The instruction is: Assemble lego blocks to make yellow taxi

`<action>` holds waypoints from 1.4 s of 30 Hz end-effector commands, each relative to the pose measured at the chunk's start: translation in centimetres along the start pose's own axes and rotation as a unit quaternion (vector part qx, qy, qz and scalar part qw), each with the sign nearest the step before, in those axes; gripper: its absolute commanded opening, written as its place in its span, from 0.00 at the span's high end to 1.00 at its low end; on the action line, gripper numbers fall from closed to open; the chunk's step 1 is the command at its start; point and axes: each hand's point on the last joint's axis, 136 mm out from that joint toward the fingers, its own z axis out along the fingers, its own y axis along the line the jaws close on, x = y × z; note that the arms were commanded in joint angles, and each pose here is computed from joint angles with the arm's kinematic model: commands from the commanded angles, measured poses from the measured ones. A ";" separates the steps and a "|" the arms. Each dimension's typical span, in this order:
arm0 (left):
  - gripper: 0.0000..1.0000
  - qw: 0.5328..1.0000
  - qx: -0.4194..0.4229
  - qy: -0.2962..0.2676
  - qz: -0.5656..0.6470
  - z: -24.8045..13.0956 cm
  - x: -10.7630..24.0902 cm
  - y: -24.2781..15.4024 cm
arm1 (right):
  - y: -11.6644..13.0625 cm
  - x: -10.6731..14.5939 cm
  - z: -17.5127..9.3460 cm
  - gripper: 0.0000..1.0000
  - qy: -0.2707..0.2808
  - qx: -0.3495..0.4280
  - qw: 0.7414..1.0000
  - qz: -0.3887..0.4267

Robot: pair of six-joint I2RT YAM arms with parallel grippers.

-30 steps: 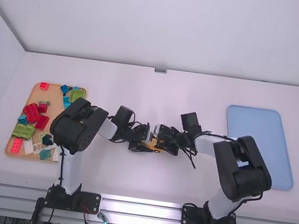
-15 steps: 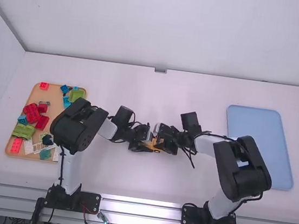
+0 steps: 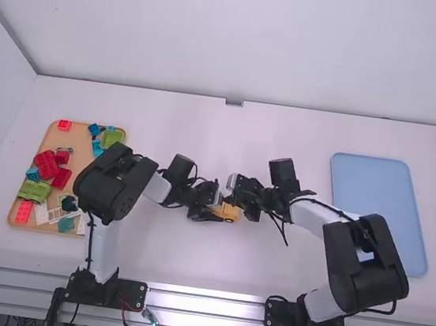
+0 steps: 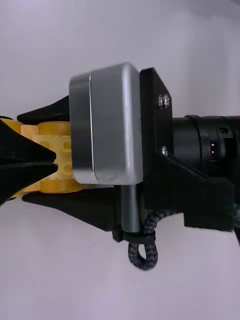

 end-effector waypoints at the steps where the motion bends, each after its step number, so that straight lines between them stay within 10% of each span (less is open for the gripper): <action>1: 0.61 0.999 0.004 0.025 -0.030 0.4 1.4 -0.8 | -0.1 0.4 -0.3 1.00 0.011 0.006 1.000 0.006; 29: 0.64 0.999 0.003 0.025 -0.032 0.4 1.4 -0.8 | 0.9 9.8 4.2 1.00 0.133 -0.041 0.985 0.106; 42: 0.65 0.999 -0.003 0.023 -0.023 0.4 0.9 0.0 | -5.6 0.7 2.4 1.00 0.049 0.022 0.999 0.006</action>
